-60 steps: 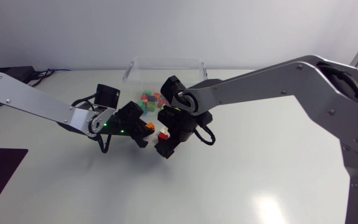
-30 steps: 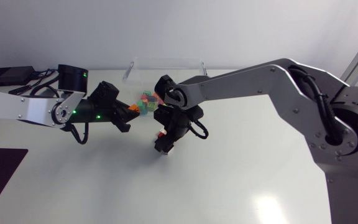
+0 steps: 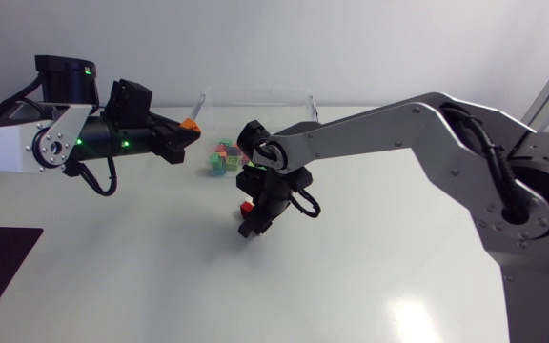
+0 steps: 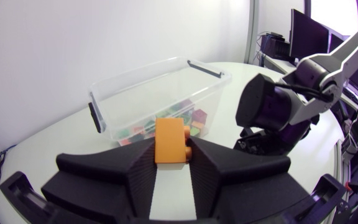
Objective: Place the duplo bricks in the container
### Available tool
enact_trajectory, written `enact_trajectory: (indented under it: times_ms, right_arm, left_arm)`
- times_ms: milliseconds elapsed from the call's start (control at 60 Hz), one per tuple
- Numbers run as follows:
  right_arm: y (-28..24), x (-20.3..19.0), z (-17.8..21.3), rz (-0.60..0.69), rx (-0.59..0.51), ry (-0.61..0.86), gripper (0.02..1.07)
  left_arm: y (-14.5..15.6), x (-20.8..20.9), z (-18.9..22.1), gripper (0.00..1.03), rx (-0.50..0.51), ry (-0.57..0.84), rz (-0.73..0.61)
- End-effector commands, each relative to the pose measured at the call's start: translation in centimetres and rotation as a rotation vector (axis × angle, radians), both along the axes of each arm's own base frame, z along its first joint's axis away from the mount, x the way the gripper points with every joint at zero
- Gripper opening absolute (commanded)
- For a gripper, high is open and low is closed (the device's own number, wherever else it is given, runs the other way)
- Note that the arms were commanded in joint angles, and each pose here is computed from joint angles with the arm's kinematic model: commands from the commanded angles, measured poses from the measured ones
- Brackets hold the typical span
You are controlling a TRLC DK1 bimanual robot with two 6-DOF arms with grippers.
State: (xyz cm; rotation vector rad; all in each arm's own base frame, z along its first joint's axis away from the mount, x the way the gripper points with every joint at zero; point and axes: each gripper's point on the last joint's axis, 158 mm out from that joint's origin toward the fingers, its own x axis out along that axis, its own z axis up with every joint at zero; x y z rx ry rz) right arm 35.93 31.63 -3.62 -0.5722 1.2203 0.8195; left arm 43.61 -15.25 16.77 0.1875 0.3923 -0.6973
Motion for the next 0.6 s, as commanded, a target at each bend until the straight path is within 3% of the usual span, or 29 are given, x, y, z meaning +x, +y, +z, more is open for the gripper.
enact_trajectory:
  times_ms: [0, 283, 583]
  right_arm:
    - [-0.1, -0.5, 2.1, 0.005, 0.02, -0.028, 0.25]
    - [-1.6, 0.6, 8.4, -0.05, 0.096, -0.114, 0.25]
    - [-2.7, 2.2, 13.0, -0.123, 0.196, -0.174, 0.25]
  left_arm:
    - [0.2, 1.8, 2.7, 0.26, -0.052, -0.037, 0.041]
    - [-1.4, 6.2, 3.3, 0.27, -0.085, -0.071, 0.125]
    - [-2.7, 10.3, 1.2, 0.28, -0.092, -0.045, 0.186]
